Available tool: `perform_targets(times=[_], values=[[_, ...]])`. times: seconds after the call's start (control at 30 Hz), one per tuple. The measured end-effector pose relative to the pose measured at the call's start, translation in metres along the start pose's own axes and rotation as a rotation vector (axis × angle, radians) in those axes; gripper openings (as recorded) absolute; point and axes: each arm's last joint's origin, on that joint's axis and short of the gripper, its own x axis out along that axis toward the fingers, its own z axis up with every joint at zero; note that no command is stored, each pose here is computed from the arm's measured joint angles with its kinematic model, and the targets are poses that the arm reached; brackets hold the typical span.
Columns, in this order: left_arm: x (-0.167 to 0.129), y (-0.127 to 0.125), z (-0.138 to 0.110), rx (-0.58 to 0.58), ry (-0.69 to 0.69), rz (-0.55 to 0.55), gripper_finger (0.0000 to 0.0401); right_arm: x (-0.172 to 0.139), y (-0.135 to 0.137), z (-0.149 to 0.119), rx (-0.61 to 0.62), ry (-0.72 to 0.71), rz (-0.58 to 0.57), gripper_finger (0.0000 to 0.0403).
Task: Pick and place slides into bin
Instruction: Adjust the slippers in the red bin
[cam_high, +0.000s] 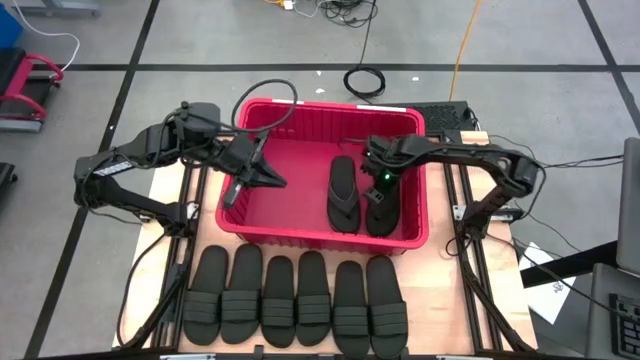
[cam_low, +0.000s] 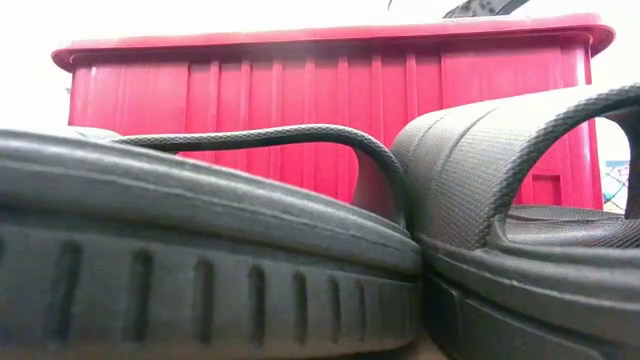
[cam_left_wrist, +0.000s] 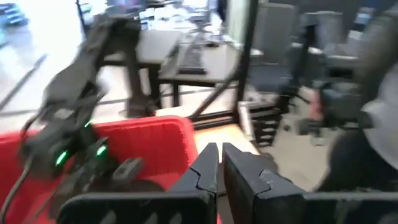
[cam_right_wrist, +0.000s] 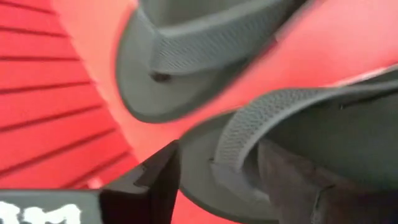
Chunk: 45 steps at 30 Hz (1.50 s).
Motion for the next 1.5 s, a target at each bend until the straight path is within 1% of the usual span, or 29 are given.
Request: perform_targets(times=[0.1, 0.17, 0.2, 0.23, 0.3, 0.4, 0.47, 0.5, 0.53, 0.6, 0.7, 0.77, 0.9, 1.0, 1.03, 1.1, 1.2, 1.27, 1.33, 1.4, 1.5], values=[[0.009, 0.014, -0.005, -0.109, 0.035, 0.178, 0.0024, -0.019, 0.009, -0.003, -0.027, -0.088, 0.061, 0.0208], [0.020, 0.028, -0.012, -0.174, 0.072, 0.309, 0.0024, -0.035, 0.015, -0.006, -0.054, -0.165, 0.099, 0.0202], [0.026, 0.034, -0.015, -0.198, 0.092, 0.354, 0.0024, -0.043, 0.019, -0.007, -0.068, -0.210, 0.113, 0.0195], [0.033, 0.040, -0.020, -0.215, 0.113, 0.385, 0.0024, -0.051, 0.022, -0.009, -0.083, -0.258, 0.129, 0.0186], [0.049, 0.051, -0.027, -0.230, 0.143, 0.407, 0.0024, -0.069, 0.030, -0.013, -0.128, -0.364, 0.157, 0.0158], [0.076, 0.066, -0.039, -0.244, 0.168, 0.387, 0.0024, -0.097, 0.039, -0.024, -0.193, -0.513, 0.176, 0.0094], [0.094, 0.074, -0.043, -0.254, 0.134, 0.343, 0.0024, -0.112, 0.043, -0.033, -0.219, -0.580, 0.180, 0.0038], [0.102, 0.079, -0.045, -0.275, 0.108, 0.319, 0.0024, -0.117, 0.044, -0.038, -0.238, -0.600, 0.182, 0.0020], [0.110, 0.083, -0.047, -0.300, 0.085, 0.307, 0.0024, -0.122, 0.046, -0.042, -0.258, -0.617, 0.186, 0.0012], [0.125, 0.092, -0.054, -0.357, 0.065, 0.304, 0.0024, -0.131, 0.047, -0.050, -0.274, -0.643, 0.208, 0.0013], [0.147, 0.107, -0.072, -0.436, 0.076, 0.281, 0.0024, -0.140, 0.048, -0.058, -0.272, -0.669, 0.224, 0.0004], [0.160, 0.117, -0.087, -0.487, 0.109, 0.260, 0.0024, -0.144, 0.050, -0.064, -0.284, -0.687, 0.232, 0.0002], [0.184, 0.133, -0.120, -0.541, 0.191, 0.243, 0.0026, -0.152, 0.055, -0.075, -0.294, -0.711, 0.265, 0.0001], [0.196, 0.139, -0.139, -0.568, 0.244, 0.187, 0.0046, -0.158, 0.058, -0.084, -0.281, -0.724, 0.293, 0.0002], [0.199, 0.140, -0.144, -0.564, 0.258, 0.168, 0.0058, -0.160, 0.059, -0.086, -0.277, -0.730, 0.303, 0.0003], [0.200, 0.140, -0.149, -0.507, 0.292, 0.126, 0.0089, -0.164, 0.060, -0.091, -0.288, -0.734, 0.327, 0.0004], [0.196, 0.137, -0.153, -0.364, 0.355, 0.079, 0.0146, -0.168, 0.060, -0.097, -0.301, -0.753, 0.335, 0.0005], [0.188, 0.138, -0.154, -0.262, 0.408, 0.074, 0.0186, -0.171, 0.060, -0.101, -0.321, -0.768, 0.334, 0.0013], [0.177, 0.143, -0.151, -0.166, 0.444, 0.143, 0.0222, -0.172, 0.062, -0.104, -0.347, -0.773, 0.335, 0.0027], [0.171, 0.151, -0.152, -0.112, 0.480, 0.232, 0.0253, -0.172, 0.064, -0.106, -0.364, -0.766, 0.339, 0.0048], [0.163, 0.161, -0.155, -0.045, 0.531, 0.292, 0.0285, -0.168, 0.069, -0.107, -0.353, -0.749, 0.341, 0.0086]])
